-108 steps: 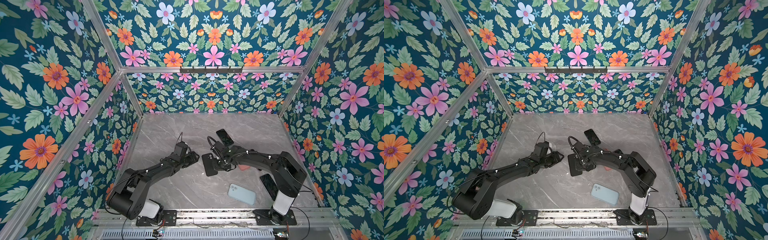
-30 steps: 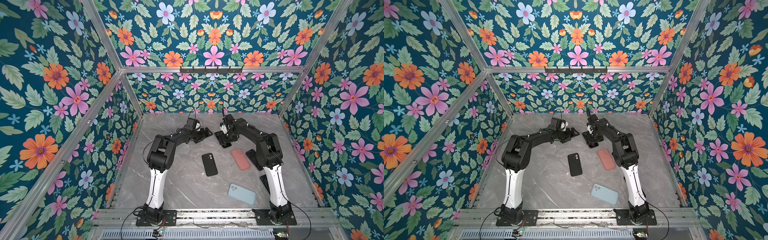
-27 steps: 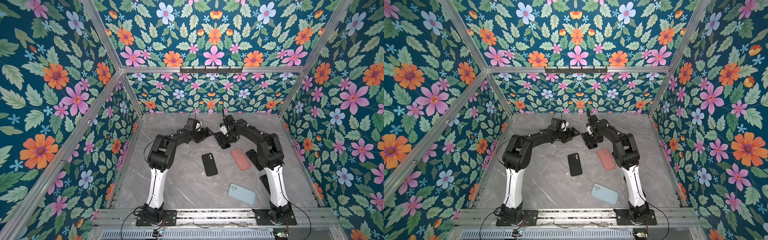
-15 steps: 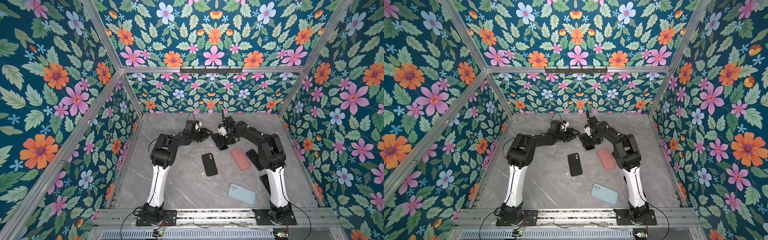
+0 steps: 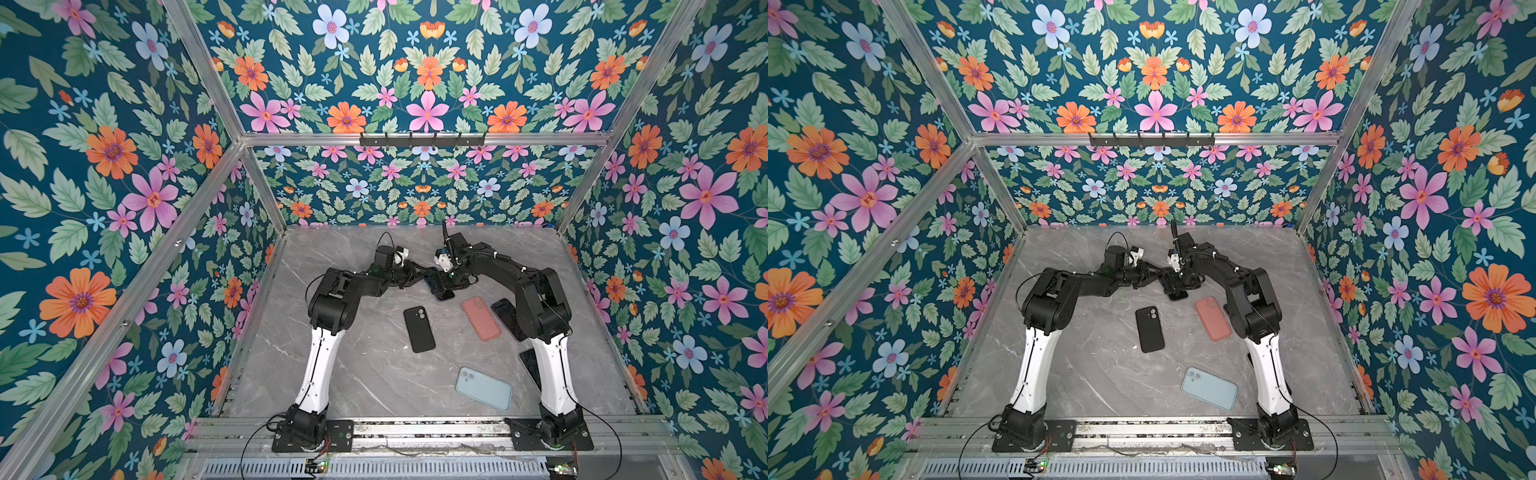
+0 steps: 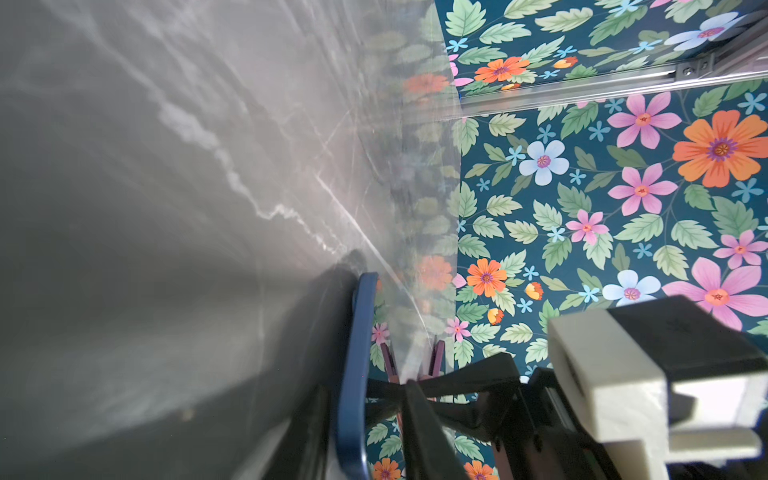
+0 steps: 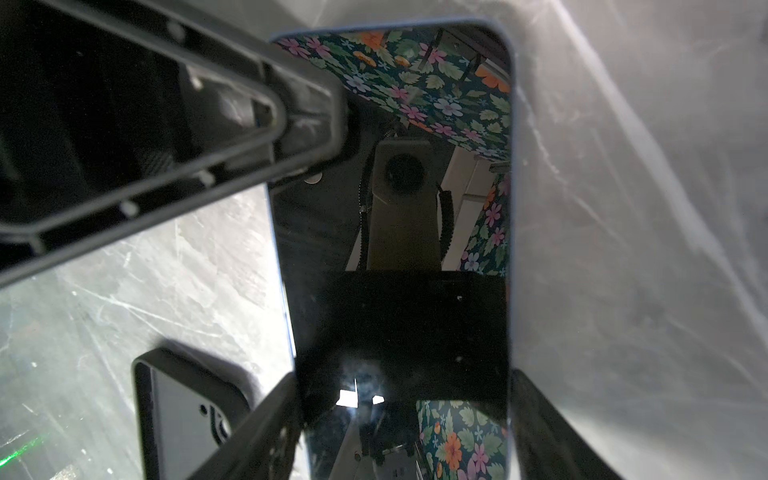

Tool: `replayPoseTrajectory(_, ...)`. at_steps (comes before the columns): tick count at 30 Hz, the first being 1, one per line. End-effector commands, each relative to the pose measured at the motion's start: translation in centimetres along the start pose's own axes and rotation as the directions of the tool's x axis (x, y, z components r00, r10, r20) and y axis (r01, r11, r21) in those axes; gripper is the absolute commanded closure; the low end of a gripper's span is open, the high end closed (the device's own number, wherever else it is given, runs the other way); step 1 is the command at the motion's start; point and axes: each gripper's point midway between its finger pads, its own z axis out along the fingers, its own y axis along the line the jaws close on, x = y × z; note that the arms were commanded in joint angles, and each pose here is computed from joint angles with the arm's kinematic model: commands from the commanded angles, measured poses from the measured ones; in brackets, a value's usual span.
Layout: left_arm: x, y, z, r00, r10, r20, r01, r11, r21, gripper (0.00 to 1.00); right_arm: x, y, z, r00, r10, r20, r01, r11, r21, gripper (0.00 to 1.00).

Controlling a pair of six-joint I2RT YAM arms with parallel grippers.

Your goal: Put the phone into the phone case

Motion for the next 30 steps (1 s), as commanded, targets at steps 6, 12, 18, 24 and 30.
replayPoseTrajectory(6,0.2,0.1,0.0,1.000,-0.002,-0.009,0.003,1.000,0.017,0.81,2.7,0.1,1.0,0.994,0.035,-0.105,-0.037,0.999,-0.014,0.38)
replayPoseTrajectory(12,0.4,0.3,-0.3,1.000,-0.004,-0.006,0.004,1.000,0.016,0.85,2.7,0.2,0.6,0.996,0.025,-0.091,-0.026,0.999,-0.018,0.36)
replayPoseTrajectory(18,0.8,0.1,-0.9,1.000,-0.022,0.013,0.022,0.999,0.024,0.88,2.0,0.6,-1.9,0.999,0.004,-0.050,-0.004,1.000,-0.005,0.22)
replayPoseTrajectory(24,0.6,-0.6,-1.8,0.997,-0.045,0.065,0.042,0.998,0.051,0.88,1.4,0.9,-5.4,0.999,0.040,0.015,-0.040,0.999,0.035,0.16)
replayPoseTrajectory(30,0.2,-2.8,-2.2,0.993,-0.071,0.089,0.060,0.991,0.122,0.92,1.4,2.2,-9.9,0.960,0.222,0.171,-0.219,0.975,-0.036,0.18)
